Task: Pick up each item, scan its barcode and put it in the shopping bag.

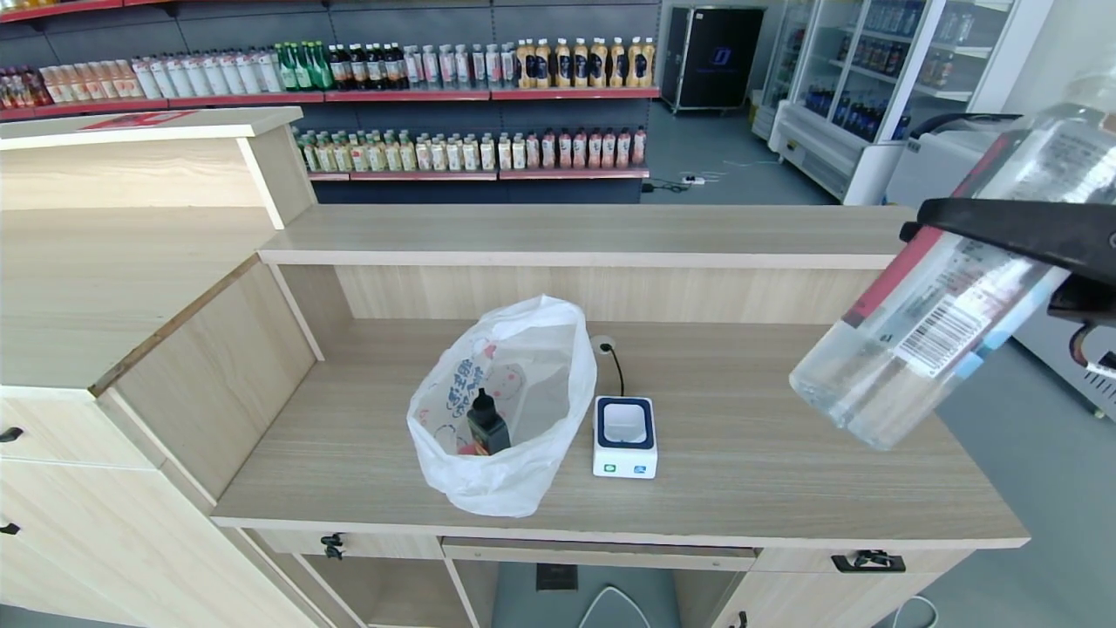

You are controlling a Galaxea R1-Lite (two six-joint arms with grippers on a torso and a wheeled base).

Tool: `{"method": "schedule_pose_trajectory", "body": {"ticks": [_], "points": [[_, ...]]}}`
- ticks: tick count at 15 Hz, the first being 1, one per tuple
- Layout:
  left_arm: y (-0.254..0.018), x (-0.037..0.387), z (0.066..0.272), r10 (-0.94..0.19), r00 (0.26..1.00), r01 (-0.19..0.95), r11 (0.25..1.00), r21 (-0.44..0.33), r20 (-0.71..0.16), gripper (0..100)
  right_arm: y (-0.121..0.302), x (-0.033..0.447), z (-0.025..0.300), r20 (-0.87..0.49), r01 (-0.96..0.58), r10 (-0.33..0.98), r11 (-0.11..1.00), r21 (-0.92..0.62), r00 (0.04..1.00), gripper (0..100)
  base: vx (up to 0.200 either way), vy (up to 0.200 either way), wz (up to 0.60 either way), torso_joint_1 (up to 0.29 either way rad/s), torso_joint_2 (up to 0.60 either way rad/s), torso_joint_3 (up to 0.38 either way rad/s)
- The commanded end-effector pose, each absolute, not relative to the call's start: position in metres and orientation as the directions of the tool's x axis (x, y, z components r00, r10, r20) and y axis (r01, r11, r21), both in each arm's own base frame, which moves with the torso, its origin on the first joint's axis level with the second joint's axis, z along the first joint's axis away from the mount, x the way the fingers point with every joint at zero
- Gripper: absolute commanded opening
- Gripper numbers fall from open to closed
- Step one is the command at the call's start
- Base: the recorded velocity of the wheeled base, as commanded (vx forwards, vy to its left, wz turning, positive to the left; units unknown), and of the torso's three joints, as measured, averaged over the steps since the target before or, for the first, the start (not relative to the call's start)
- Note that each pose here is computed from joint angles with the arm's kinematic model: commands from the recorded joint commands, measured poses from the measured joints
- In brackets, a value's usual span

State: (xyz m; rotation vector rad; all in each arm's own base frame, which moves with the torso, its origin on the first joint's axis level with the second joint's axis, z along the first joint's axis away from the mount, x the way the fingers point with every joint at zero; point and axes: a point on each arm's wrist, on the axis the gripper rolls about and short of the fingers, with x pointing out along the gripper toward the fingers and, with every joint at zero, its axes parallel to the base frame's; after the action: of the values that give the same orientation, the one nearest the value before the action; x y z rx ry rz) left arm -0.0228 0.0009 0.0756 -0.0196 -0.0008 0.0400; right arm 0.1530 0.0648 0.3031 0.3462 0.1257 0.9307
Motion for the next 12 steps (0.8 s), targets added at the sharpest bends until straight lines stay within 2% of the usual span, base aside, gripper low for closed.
{"method": "schedule_pose_trajectory", "body": {"ticks": [1, 6, 9, 12], "points": [[0.001, -0.023, 0.076, 0.041, 0.999, -0.041, 0.999, -0.02, 0.002, 100, 0.061, 0.126, 0.302, 0.021, -0.772, 0.823, 0.523, 0.362, 0.568, 0, 0.0, 0.0, 0.0, 0.0, 0.0, 0.0], [0.001, -0.023, 0.076, 0.04, 0.999, -0.04, 0.999, -0.02, 0.002, 100, 0.06, 0.099, 0.314, 0.039, -0.819, 0.867, 0.453, 0.351, 0.496, 0, 0.0, 0.0, 0.0, 0.0, 0.0, 0.0], [0.001, -0.023, 0.076, 0.041, 0.999, -0.041, 0.999, -0.02, 0.002, 100, 0.066, 0.088, 0.328, 0.061, -0.855, 0.909, 0.364, 0.37, 0.413, 0, 0.0, 0.0, 0.0, 0.0, 0.0, 0.0], [0.001, -0.023, 0.076, 0.041, 0.999, -0.041, 0.999, -0.02, 0.002, 100, 0.06, 0.073, 0.328, 0.04, -0.854, 0.917, 0.352, 0.384, 0.396, 0, 0.0, 0.0, 0.0, 0.0, 0.0, 0.0]]}}
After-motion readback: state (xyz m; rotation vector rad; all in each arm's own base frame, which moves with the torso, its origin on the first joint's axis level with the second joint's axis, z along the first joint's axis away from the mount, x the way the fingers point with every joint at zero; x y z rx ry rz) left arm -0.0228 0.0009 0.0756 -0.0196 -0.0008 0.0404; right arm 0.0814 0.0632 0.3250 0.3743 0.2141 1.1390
